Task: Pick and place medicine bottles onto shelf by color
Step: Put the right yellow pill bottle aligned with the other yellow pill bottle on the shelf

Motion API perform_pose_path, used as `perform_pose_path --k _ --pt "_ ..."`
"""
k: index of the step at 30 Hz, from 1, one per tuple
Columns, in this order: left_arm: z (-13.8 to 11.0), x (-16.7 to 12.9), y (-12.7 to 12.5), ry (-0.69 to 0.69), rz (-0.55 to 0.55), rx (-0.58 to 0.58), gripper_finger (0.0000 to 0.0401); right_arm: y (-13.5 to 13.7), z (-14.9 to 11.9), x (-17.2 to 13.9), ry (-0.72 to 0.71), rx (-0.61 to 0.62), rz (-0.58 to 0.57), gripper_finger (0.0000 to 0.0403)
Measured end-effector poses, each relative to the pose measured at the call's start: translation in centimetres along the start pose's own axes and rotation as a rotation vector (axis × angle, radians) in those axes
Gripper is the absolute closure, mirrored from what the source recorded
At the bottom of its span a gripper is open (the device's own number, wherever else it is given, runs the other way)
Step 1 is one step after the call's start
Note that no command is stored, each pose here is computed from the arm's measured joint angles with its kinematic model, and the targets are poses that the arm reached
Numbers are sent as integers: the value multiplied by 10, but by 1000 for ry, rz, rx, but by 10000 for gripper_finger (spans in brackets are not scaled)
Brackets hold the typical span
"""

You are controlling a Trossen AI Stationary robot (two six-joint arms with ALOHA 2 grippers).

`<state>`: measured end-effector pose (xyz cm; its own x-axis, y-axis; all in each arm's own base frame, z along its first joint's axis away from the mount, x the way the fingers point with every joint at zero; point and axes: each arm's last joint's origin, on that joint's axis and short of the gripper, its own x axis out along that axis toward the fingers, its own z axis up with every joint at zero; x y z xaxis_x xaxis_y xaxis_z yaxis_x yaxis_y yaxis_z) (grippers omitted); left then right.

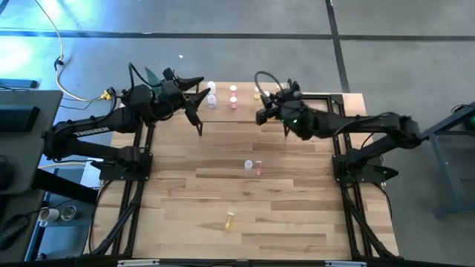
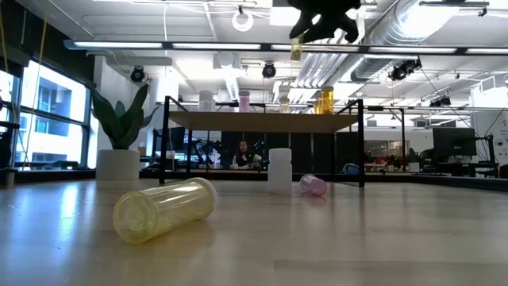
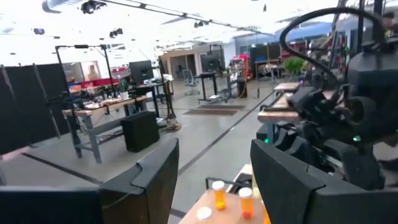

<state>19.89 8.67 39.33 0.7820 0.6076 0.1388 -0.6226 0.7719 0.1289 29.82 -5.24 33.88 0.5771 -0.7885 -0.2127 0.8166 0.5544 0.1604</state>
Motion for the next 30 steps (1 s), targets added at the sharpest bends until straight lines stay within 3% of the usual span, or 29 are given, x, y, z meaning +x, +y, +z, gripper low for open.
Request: perform_pose_path --k 13,23,30 --pt "-8 0 1 99 73 115 213 43 -51 40 -87 52 -122 311" --pt "-12 -1 1 132 66 151 213 39 -32 58 -35 21 -229 311" --pt "-12 -1 1 134 65 151 213 33 -43 62 72 45 -233 311"
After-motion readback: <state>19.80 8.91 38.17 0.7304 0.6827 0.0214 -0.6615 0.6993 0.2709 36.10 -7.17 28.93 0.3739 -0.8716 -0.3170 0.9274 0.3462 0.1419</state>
